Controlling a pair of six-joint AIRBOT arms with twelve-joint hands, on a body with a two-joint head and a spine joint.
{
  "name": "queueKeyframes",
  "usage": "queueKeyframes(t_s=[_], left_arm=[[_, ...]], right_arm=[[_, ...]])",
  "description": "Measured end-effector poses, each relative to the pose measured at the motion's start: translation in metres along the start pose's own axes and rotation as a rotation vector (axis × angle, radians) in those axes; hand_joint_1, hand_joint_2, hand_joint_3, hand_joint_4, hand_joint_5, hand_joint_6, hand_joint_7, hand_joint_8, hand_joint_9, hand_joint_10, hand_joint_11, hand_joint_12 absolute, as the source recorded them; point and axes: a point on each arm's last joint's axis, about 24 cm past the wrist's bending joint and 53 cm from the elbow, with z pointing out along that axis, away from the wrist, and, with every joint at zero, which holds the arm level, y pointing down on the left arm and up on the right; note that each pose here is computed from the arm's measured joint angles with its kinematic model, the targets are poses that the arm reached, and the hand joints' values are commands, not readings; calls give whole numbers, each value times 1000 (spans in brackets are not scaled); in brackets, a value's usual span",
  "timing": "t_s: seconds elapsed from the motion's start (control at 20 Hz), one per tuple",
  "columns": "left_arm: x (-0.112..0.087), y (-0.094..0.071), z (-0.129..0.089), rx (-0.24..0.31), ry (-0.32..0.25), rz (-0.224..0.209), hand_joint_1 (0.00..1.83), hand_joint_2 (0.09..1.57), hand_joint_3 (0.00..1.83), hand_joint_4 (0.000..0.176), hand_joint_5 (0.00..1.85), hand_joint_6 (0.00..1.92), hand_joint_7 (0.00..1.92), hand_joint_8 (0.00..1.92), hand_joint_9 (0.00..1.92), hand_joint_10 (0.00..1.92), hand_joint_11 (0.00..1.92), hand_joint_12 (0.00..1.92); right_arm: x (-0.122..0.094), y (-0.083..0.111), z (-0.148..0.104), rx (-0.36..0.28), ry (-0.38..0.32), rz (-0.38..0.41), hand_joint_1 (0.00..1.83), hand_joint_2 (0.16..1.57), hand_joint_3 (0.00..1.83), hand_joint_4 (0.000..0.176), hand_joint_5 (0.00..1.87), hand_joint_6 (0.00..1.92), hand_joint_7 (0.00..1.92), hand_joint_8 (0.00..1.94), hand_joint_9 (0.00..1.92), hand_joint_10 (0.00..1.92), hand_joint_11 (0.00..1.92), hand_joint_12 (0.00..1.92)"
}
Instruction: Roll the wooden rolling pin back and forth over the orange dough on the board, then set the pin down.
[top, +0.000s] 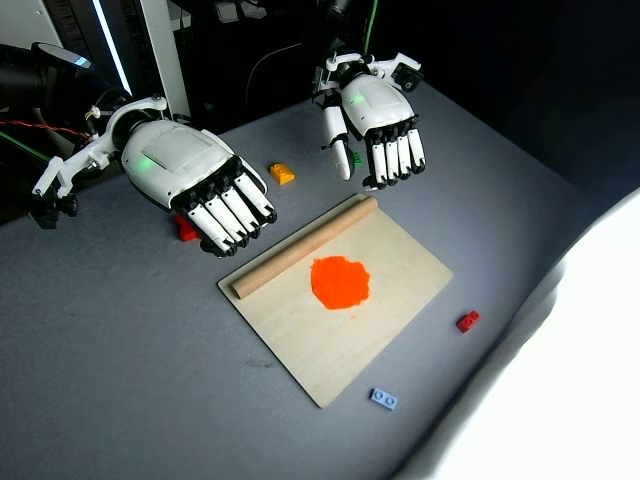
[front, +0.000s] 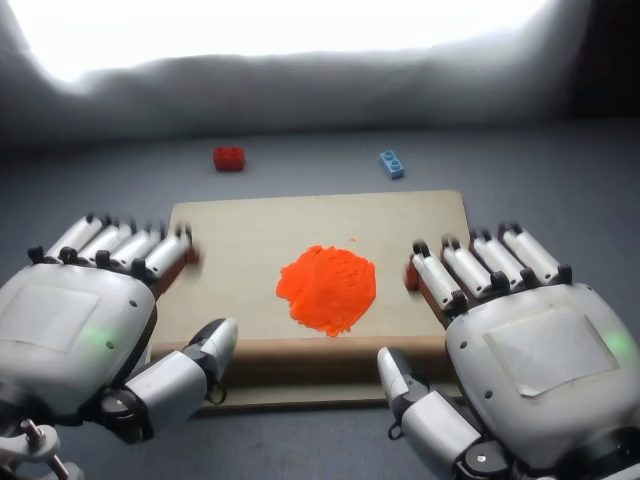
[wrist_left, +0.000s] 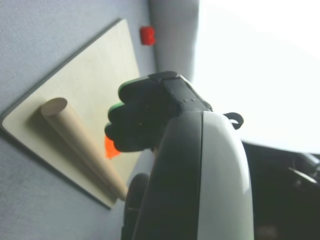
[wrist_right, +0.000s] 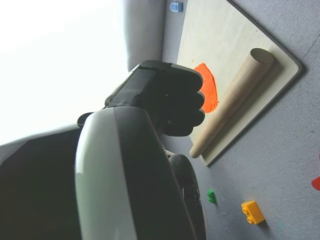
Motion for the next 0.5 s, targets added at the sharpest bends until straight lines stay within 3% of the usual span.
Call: queueKeyframes(t_s=[0.35, 0.5], left_arm=[[0, 1, -2, 4, 0, 5, 0, 1299, 81, 0, 0, 0, 0, 0, 0, 0, 0, 0], [7, 8, -6, -13, 24, -7, 0, 1326, 87, 0, 0, 0, 0, 0, 0, 0, 0, 0]], right_arm=[[3, 1, -1, -6, 9, -1, 0, 1398, 57, 0, 64, 0, 43, 0, 12, 0, 0, 0], [5, 2, -1, -7, 14, 62, 0, 1405, 54, 0, 68, 2, 50, 3, 21, 4, 0, 0]])
